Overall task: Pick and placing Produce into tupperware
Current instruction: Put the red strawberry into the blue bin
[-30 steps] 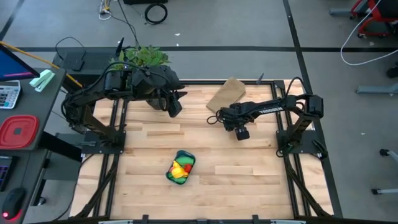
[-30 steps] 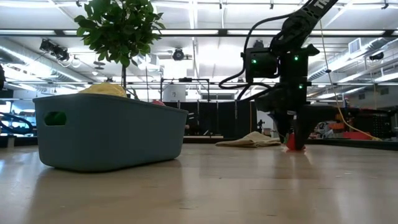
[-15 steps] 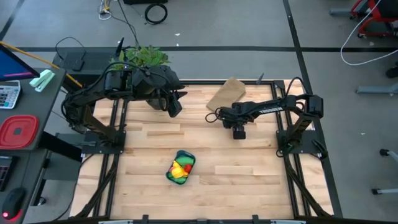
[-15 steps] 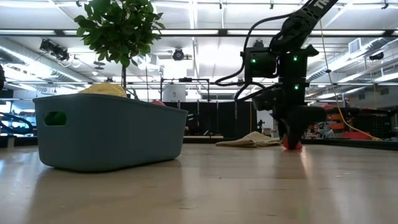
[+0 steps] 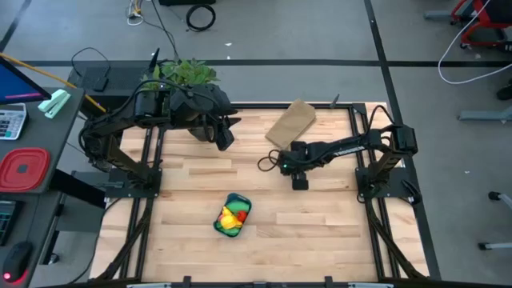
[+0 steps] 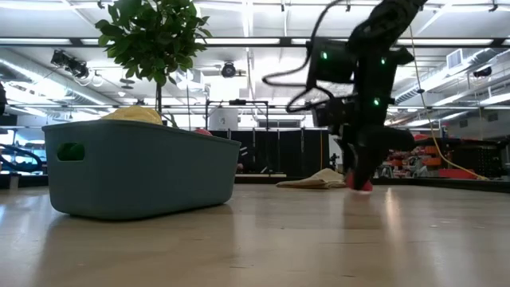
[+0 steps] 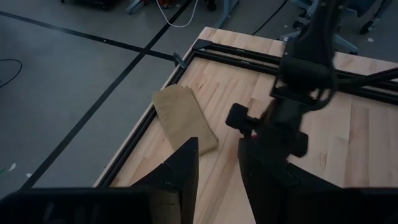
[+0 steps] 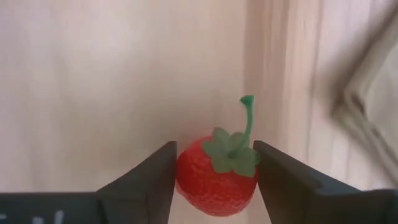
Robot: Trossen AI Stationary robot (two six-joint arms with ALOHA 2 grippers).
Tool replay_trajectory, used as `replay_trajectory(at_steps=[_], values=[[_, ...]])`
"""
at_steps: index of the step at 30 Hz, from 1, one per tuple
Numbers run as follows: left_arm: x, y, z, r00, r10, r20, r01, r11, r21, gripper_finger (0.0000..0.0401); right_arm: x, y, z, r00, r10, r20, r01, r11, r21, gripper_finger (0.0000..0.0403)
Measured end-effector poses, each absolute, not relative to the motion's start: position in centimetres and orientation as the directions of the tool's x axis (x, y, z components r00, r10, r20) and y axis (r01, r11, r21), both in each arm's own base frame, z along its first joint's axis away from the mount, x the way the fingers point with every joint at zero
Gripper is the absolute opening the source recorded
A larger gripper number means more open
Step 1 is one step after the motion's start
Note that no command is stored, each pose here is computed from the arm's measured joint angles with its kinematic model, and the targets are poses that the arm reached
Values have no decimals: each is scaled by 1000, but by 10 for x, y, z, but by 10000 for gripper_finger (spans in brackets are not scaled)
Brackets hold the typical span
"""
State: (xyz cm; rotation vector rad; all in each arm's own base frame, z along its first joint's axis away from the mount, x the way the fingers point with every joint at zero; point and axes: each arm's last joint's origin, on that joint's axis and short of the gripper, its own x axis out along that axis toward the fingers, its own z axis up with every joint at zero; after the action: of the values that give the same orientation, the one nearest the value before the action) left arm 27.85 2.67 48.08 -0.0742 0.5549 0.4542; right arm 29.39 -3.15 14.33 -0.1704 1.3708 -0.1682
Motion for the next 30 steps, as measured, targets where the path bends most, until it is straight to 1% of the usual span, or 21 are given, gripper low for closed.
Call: replay_trajectory(at_steps=[4, 9, 13, 16, 20, 27, 30], values=[[278, 27, 481, 754, 396, -524, -435, 899, 53, 120, 312, -11, 160, 294, -204, -934, 34, 979, -203, 191], [278, 27, 481, 754, 396, -524, -436, 899, 52, 121, 341, 16, 195, 484, -168, -859, 23, 984, -179, 204], [278, 27, 481, 754, 396, -524, -436, 898, 52, 117, 363, 38, 227, 671, -119, -732, 8, 988, -153, 208], [278, 27, 481, 754, 396, -524, -436, 898, 52, 118, 372, 53, 240, 774, -77, -629, -5, 992, -127, 202], [278, 27, 481, 754, 396, -524, -436, 898, 52, 118, 375, 69, 247, 842, -31, -538, -29, 994, -104, 198], [278, 27, 481, 754, 396, -524, -436, 898, 51, 119, 374, 86, 246, 896, 33, -443, -66, 996, -58, 204], [278, 27, 481, 755, 396, -523, -436, 898, 51, 118, 378, 90, 241, 903, 43, -428, -71, 996, -50, 204]])
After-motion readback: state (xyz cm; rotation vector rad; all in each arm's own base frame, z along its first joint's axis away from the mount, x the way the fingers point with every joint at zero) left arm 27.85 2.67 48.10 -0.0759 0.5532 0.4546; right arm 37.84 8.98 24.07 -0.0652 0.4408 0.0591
